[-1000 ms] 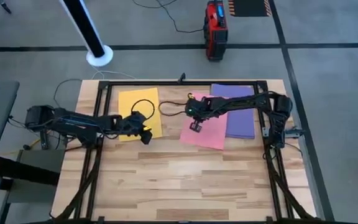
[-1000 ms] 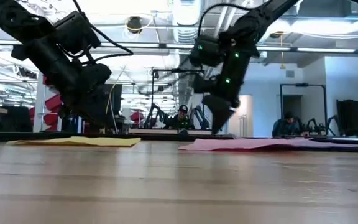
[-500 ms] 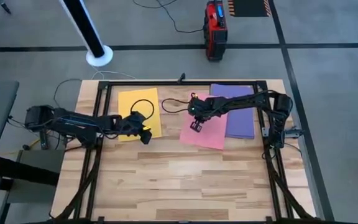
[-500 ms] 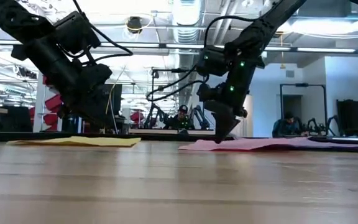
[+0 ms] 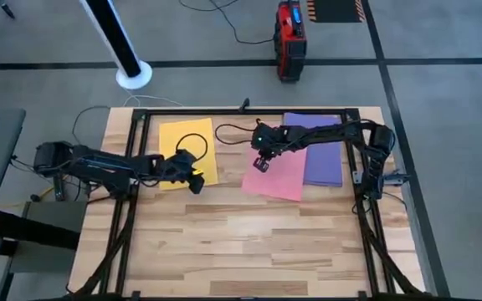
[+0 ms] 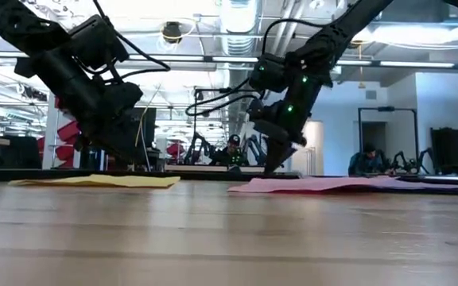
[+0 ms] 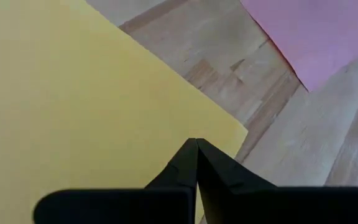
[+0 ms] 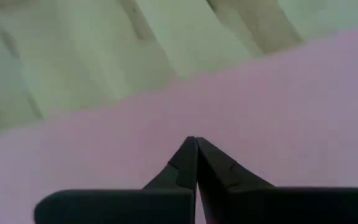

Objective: Organize paper
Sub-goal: Move the pink colored paper to the top center of the table, then adjust the yellow and pink colored paper

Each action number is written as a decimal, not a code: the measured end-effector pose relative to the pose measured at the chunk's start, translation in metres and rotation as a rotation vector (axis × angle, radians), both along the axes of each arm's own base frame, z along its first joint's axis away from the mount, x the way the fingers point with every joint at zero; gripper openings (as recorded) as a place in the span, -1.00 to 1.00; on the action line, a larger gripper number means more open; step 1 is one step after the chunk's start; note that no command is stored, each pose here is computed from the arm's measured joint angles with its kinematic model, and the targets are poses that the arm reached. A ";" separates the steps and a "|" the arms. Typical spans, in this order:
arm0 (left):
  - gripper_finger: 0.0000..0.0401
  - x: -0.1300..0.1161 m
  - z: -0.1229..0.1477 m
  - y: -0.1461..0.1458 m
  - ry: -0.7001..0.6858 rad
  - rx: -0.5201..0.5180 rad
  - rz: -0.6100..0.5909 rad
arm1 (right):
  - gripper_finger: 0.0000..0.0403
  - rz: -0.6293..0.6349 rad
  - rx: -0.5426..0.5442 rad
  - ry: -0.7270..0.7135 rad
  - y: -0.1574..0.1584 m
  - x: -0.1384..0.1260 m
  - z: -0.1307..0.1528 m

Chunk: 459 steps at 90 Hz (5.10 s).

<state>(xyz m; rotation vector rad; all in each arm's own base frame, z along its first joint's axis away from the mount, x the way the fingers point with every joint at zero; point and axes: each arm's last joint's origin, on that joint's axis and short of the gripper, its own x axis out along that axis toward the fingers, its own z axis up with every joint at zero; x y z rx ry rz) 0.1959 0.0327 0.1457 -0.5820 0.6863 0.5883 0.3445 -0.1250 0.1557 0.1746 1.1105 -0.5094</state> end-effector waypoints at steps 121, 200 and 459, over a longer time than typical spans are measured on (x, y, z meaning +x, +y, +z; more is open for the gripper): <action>-1.00 -0.012 -0.028 -0.012 0.365 0.004 -0.138 | -1.00 0.153 0.006 -0.079 0.005 0.052 -0.010; -1.00 -0.015 -0.008 -0.011 0.276 -0.168 0.234 | -1.00 0.082 0.142 -0.114 -0.004 0.059 -0.044; -1.00 -0.019 -0.016 0.052 0.185 -0.015 0.529 | -1.00 0.359 -0.020 -0.198 0.050 0.024 0.007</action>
